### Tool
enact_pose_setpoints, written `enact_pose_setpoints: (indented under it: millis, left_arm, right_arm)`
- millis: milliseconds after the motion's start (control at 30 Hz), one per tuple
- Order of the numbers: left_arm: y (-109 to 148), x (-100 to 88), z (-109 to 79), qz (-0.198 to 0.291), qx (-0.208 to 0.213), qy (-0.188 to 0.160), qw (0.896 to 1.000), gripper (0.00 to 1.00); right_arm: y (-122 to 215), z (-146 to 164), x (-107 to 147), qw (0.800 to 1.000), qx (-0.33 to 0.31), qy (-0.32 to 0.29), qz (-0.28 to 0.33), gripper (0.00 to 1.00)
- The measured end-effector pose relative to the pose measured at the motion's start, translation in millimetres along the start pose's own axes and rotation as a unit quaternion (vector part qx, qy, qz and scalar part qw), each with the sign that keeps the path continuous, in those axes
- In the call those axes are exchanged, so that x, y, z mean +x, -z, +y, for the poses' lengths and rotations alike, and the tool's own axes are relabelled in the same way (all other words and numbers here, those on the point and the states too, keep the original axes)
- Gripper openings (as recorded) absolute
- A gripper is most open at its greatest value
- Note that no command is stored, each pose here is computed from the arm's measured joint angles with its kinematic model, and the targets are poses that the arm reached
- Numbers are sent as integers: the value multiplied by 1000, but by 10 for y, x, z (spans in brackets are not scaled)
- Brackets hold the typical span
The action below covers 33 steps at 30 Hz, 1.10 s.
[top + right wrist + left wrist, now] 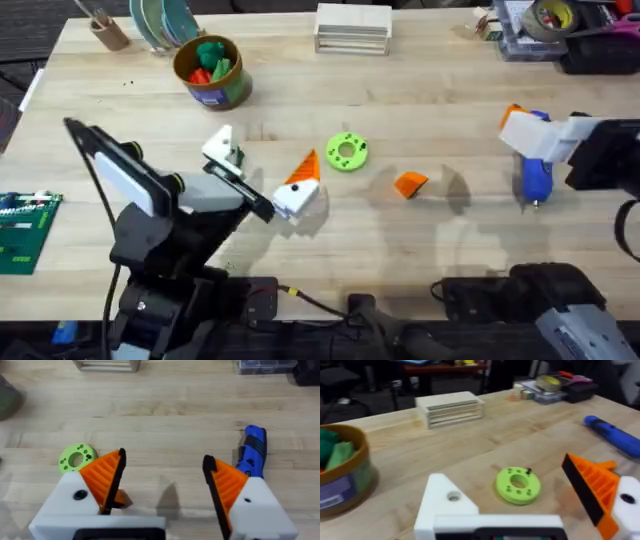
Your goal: Pick up the gripper from the table and insert it into the empty holder that is missing its gripper. Then pick up a screw, insert it into the mounting hole, and use the screwdriver to tighten it. Finally, clean up the table by picking up the vegetable and placing it into the bucket.
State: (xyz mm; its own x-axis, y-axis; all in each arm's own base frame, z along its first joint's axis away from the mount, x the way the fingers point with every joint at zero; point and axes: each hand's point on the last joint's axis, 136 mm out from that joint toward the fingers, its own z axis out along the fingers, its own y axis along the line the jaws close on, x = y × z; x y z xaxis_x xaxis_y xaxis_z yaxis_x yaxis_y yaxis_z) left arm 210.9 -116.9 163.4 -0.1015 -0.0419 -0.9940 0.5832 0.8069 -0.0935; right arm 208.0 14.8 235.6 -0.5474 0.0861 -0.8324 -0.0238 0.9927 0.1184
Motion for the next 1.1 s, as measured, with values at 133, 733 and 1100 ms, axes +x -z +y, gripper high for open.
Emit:
enact_pose_setpoints:
  millis: [133,733,1100]
  left_arm:
    - [13,13,-208,4,61,0,998,993]
    - [218,98,-833,25,251,3,968,993]
    - [232,104,-857,26,258,4,966,993]
  right_arm:
    - [0,1,0,1000,0,0,0,992]
    - [1,3,-23,1000,-1,0,-5,992]
    - [3,153,268,996,-45,9,74,992]
